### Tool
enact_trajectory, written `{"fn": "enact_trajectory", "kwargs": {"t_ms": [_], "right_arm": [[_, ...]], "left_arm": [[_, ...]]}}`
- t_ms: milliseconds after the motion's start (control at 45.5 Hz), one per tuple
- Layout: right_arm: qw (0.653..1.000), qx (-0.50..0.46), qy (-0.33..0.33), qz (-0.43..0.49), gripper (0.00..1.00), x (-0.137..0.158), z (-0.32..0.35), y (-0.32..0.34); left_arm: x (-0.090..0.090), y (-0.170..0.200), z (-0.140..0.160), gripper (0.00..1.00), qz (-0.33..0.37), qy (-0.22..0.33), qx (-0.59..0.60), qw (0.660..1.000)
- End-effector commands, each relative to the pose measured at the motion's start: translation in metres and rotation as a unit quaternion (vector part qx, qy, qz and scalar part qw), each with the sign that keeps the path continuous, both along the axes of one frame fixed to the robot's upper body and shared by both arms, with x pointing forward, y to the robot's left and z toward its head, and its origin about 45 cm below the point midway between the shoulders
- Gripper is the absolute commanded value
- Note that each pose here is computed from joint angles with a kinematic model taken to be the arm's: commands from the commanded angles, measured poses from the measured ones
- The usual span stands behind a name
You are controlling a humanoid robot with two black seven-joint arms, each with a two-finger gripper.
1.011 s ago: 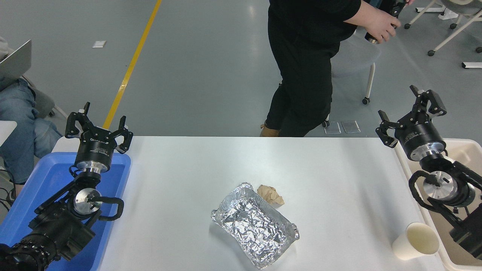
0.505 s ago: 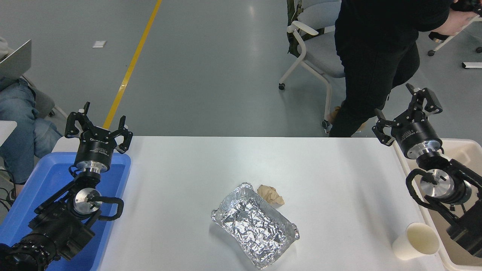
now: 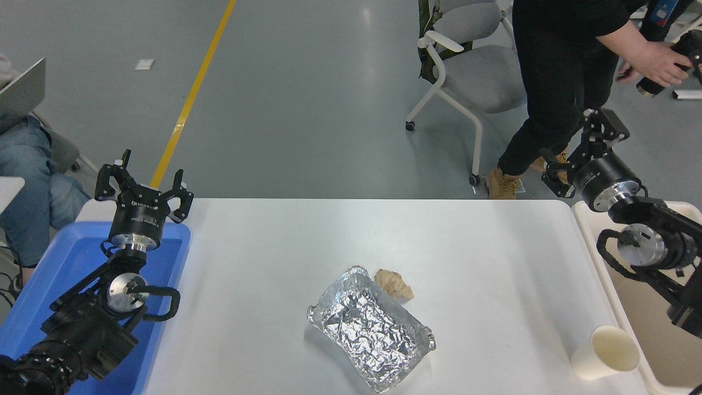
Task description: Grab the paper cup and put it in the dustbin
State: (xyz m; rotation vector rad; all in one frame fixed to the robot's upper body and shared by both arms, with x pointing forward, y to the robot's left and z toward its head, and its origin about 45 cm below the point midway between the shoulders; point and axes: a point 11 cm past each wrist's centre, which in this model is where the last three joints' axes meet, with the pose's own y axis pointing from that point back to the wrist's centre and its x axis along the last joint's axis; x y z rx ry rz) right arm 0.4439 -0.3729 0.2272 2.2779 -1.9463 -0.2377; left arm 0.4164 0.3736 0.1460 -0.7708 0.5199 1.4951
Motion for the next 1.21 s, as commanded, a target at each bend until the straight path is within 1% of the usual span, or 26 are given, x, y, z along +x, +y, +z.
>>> {"fn": "enact_trajectory", "kwargs": {"t_ms": [0, 220, 462, 571, 703, 835, 967, 1099, 1187], "right_arm": [[0.986, -0.151, 0.07, 0.028, 1.0, 0.018, 0.024, -0.015], [0.951, -0.244, 0.19, 0.021, 1.0, 0.019, 0.028, -0.022], [0.878, -0.372, 0.299, 0.034, 1.0, 0.001, 0.016, -0.039], [0.847, -0.424, 0.31, 0.081, 1.0, -0.003, 0.023, -0.037], [0.789, -0.493, 0.323, 0.177, 1.0, -0.009, 0.038, -0.027], [0.739, -0.527, 0.335, 0.253, 1.0, -0.025, 0.045, -0.009], [0.69, -0.55, 0.351, 0.313, 1.0, -0.049, 0.05, 0.002], [0.663, -0.537, 0.378, 0.361, 1.0, -0.079, 0.05, 0.001], [0.662, -0.524, 0.382, 0.377, 1.0, -0.089, 0.057, 0.004]], "left_arm": [[0.0, 0.0, 0.0, 0.99, 0.0, -0.001, -0.001, 1.0], [0.0, 0.0, 0.0, 0.99, 0.0, -0.001, -0.001, 1.0], [0.0, 0.0, 0.0, 0.99, 0.0, -0.001, -0.001, 1.0], [0.0, 0.0, 0.0, 0.99, 0.0, -0.001, 0.0, 1.0], [0.0, 0.0, 0.0, 0.99, 0.0, -0.001, -0.001, 1.0], [0.0, 0.0, 0.0, 0.99, 0.0, 0.0, 0.0, 1.0], [0.0, 0.0, 0.0, 0.99, 0.0, 0.0, 0.0, 1.0], [0.0, 0.0, 0.0, 0.99, 0.0, -0.001, 0.0, 1.0], [0.0, 0.0, 0.0, 0.99, 0.0, -0.001, -0.001, 1.0]]}}
